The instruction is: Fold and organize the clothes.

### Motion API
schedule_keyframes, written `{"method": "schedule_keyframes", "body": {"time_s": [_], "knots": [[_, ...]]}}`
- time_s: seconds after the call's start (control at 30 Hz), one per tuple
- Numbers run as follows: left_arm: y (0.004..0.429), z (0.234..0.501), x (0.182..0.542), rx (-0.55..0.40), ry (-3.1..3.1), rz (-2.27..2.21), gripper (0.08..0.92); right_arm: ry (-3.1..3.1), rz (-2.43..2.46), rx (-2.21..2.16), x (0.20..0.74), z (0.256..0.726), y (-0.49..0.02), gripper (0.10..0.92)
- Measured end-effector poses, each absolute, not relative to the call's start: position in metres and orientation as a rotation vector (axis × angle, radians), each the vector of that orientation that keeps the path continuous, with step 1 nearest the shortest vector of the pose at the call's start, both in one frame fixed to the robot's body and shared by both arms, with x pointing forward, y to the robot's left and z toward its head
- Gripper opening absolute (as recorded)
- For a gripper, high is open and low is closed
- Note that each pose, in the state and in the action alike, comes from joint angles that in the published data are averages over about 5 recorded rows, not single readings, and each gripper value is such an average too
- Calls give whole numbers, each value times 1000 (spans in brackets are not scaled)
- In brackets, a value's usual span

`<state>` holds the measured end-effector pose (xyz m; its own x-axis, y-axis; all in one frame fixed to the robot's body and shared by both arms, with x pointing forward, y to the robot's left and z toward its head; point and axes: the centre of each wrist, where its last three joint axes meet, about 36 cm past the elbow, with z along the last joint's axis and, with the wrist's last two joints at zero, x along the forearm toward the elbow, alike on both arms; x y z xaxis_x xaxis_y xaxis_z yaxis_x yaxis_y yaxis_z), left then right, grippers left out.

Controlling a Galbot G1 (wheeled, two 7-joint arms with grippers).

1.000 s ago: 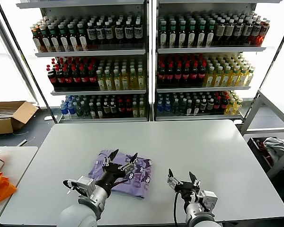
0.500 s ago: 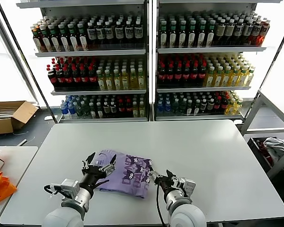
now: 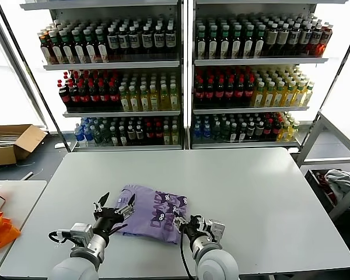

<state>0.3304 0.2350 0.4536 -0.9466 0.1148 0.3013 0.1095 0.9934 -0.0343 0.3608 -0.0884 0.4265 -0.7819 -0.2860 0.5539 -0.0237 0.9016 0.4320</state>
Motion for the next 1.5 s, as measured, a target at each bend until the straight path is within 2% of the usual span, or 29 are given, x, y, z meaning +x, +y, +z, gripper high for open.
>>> {"method": "schedule_keyframes", "body": {"time_s": [0.23, 0.6, 0.77, 1.2, 1.5], "knots": [[237, 453, 330, -148, -2815, 25, 822, -2411, -530, 238, 360, 423, -81, 535], [237, 456, 330, -142, -2821, 42, 823, -2441, -480, 260, 357, 427, -82, 222], [235, 457, 329, -145, -2826, 55, 823, -2489, -433, 259, 359, 434, -95, 121], [228, 459, 329, -149, -2832, 88, 823, -2587, -132, 154, 381, 421, -174, 127], [224, 459, 323, -158, -2826, 103, 823, -2659, 98, 68, 405, 416, -209, 365]]}}
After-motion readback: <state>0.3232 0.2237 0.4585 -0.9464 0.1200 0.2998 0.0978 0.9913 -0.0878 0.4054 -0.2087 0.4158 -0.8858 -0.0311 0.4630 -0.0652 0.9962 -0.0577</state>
